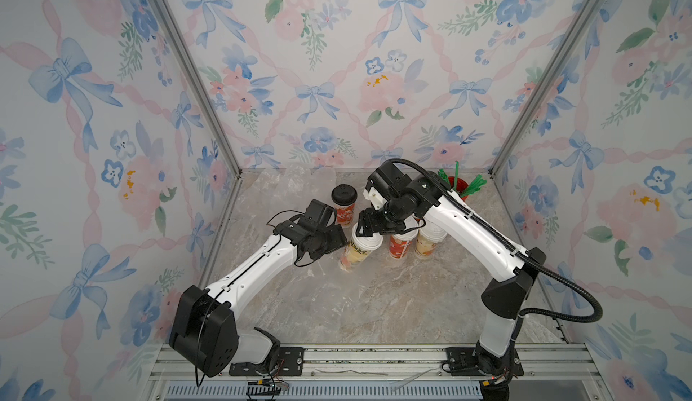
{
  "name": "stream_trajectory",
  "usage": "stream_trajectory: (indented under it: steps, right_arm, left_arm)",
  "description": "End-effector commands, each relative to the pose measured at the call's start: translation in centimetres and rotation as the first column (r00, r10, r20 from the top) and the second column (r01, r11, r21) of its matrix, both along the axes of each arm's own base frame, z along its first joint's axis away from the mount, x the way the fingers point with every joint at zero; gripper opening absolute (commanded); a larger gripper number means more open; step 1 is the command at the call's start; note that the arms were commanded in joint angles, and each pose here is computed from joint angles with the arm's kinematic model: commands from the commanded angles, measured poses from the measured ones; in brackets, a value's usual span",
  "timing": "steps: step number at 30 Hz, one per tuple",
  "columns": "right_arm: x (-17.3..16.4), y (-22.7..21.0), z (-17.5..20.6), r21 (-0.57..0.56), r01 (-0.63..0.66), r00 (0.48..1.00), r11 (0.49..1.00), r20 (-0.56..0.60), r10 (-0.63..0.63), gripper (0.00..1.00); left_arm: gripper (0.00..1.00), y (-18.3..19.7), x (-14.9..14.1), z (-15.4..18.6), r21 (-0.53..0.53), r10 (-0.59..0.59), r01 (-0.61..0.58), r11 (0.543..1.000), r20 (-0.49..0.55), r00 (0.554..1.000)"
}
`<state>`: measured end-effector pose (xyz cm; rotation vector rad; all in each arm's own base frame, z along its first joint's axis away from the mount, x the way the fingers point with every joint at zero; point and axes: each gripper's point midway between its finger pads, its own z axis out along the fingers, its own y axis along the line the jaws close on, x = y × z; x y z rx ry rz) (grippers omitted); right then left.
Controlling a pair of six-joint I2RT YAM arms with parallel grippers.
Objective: Pack milk tea into plastic carrier bags
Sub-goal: Place the milk tea cup in the plastic carrier bag.
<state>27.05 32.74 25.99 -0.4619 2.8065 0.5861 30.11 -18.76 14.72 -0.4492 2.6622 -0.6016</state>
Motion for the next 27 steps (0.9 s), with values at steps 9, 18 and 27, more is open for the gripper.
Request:
stream_trajectory:
  steps: [9, 18, 27]
  right_arm:
    - [-0.6, -0.7, 1.5, 0.034, 0.001, 1.000, 0.999, 0.027, -0.002, 0.48]
    - [0.2, -2.3, 1.7, 0.067, 0.062, 0.997, 0.996, 0.031, -0.064, 0.46]
    - [-0.4, -2.5, 2.9, 0.110, 0.050, 0.998, 0.993, 0.025, -0.053, 0.46]
  left_arm:
    - [0.21, -1.4, 0.3, -0.1, -0.032, -0.048, 0.048, 0.998, -0.001, 0.999]
    - [0.00, -4.1, 1.1, 5.2, -0.116, -0.148, 0.164, 0.980, 0.137, 0.980]
    - [0.00, -6.6, 1.6, 10.5, -0.273, -0.164, 0.246, 0.930, 0.291, 0.943]
